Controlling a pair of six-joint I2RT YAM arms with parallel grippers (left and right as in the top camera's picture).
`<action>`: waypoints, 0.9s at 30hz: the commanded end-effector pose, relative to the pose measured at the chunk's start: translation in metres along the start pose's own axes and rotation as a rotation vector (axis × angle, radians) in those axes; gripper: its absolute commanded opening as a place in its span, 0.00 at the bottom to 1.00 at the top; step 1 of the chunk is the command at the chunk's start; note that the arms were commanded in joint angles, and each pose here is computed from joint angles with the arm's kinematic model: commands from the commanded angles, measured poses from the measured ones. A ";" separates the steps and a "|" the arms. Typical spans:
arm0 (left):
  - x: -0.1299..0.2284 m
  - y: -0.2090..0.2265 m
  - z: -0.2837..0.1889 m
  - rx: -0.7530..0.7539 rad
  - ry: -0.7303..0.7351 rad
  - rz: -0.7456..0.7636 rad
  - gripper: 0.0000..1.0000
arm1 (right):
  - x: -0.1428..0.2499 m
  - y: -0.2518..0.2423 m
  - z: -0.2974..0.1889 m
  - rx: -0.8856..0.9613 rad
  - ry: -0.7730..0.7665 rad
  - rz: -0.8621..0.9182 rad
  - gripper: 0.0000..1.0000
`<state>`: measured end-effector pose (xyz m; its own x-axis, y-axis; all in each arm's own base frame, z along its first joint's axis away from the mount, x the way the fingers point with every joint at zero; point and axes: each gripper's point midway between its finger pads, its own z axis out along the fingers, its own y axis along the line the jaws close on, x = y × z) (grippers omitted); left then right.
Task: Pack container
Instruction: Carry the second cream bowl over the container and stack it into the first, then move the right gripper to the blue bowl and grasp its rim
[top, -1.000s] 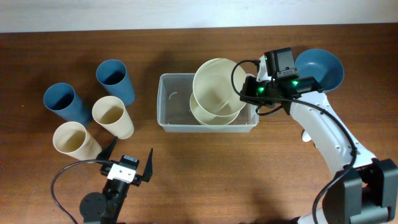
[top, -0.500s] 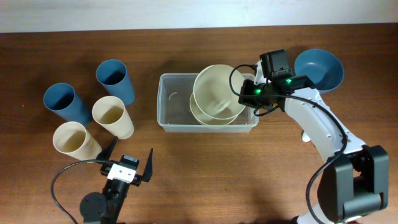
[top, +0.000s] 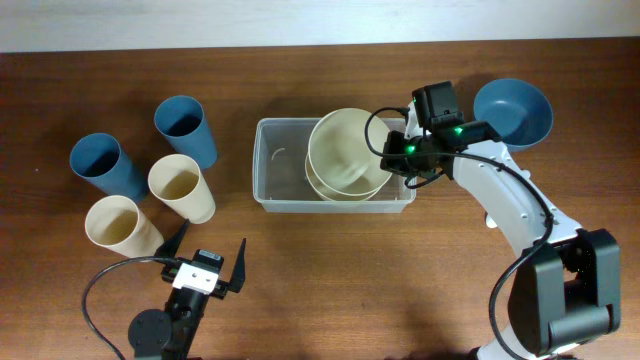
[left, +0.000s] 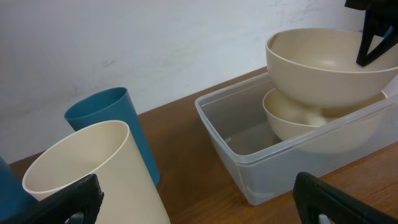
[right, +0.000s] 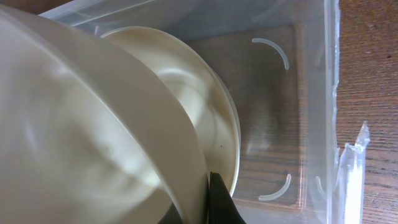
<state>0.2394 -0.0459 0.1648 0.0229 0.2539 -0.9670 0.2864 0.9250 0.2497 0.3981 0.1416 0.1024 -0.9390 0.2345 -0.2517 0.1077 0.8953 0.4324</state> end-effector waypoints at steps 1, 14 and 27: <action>0.002 0.002 0.000 -0.012 0.003 0.009 1.00 | -0.001 0.005 -0.001 -0.001 -0.005 -0.006 0.06; 0.002 0.002 0.000 -0.012 0.003 0.009 1.00 | 0.003 0.002 -0.001 0.012 0.012 0.001 0.74; 0.002 0.002 0.000 -0.011 0.003 0.009 1.00 | -0.007 0.017 -0.058 0.067 0.030 -0.041 0.98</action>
<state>0.2394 -0.0459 0.1648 0.0229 0.2539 -0.9670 0.2864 0.9250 0.2497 0.3740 0.1340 0.1304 -0.9688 0.1966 -0.1510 0.1300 0.9216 0.3658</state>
